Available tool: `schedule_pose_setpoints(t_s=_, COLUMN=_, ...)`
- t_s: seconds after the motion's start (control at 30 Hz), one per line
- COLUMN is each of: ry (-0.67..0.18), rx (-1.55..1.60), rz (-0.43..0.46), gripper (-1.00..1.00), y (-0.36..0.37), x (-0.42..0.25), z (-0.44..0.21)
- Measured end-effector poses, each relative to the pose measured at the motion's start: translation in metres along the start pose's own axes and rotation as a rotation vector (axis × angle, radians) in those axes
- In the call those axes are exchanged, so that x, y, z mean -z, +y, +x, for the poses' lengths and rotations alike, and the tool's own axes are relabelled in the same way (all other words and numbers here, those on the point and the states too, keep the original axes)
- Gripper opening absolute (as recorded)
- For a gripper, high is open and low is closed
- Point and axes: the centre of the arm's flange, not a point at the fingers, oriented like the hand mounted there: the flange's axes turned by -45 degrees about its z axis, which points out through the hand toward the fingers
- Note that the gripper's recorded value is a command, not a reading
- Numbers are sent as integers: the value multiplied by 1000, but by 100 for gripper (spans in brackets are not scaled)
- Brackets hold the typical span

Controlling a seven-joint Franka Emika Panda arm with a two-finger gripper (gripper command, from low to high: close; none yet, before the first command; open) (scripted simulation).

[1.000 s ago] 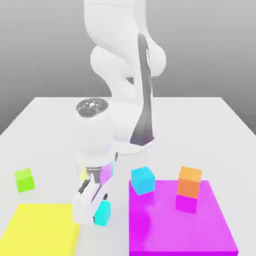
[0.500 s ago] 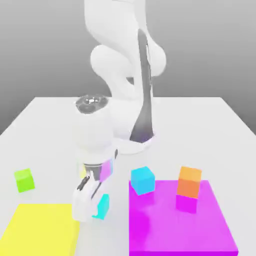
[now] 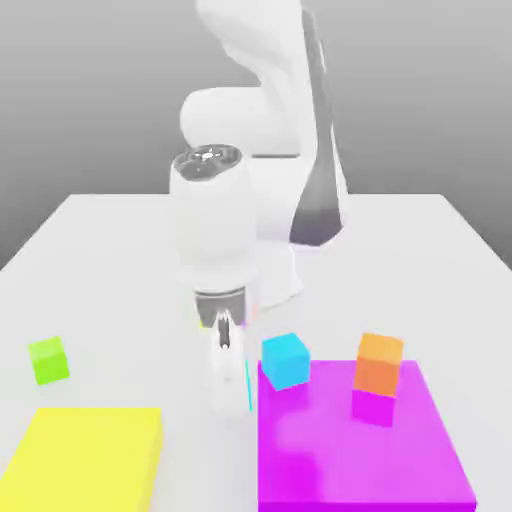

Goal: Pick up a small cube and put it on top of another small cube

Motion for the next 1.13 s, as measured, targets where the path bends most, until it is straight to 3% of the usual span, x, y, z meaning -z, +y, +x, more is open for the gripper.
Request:
schedule_pose_setpoints(t_s=0.27, ry=-60, rx=396, rz=56, gripper=-100, y=-18, x=22, z=-34)
schedule_pose_setpoints(t_s=0.47, ry=-93, rx=619, rz=44, gripper=-100, y=-8, x=49, z=-57)
schedule_pose_setpoints(t_s=0.63, ry=-63, rx=798, rz=8, gripper=-100, y=7, x=75, z=-73)
schedule_pose_setpoints(t_s=0.8, ry=19, rx=954, rz=-69, gripper=-100, y=26, x=98, z=-80)
schedule_pose_setpoints(t_s=1.0, ry=43, rx=1000, rz=-89, gripper=-100, y=33, x=46, z=-77)
schedule_pose_setpoints(t_s=1.03, ry=44, rx=1000, rz=-89, gripper=100, y=34, x=40, z=-77)
schedule_pose_setpoints(t_s=1.13, ry=44, rx=1000, rz=-89, gripper=100, y=34, x=40, z=-77)
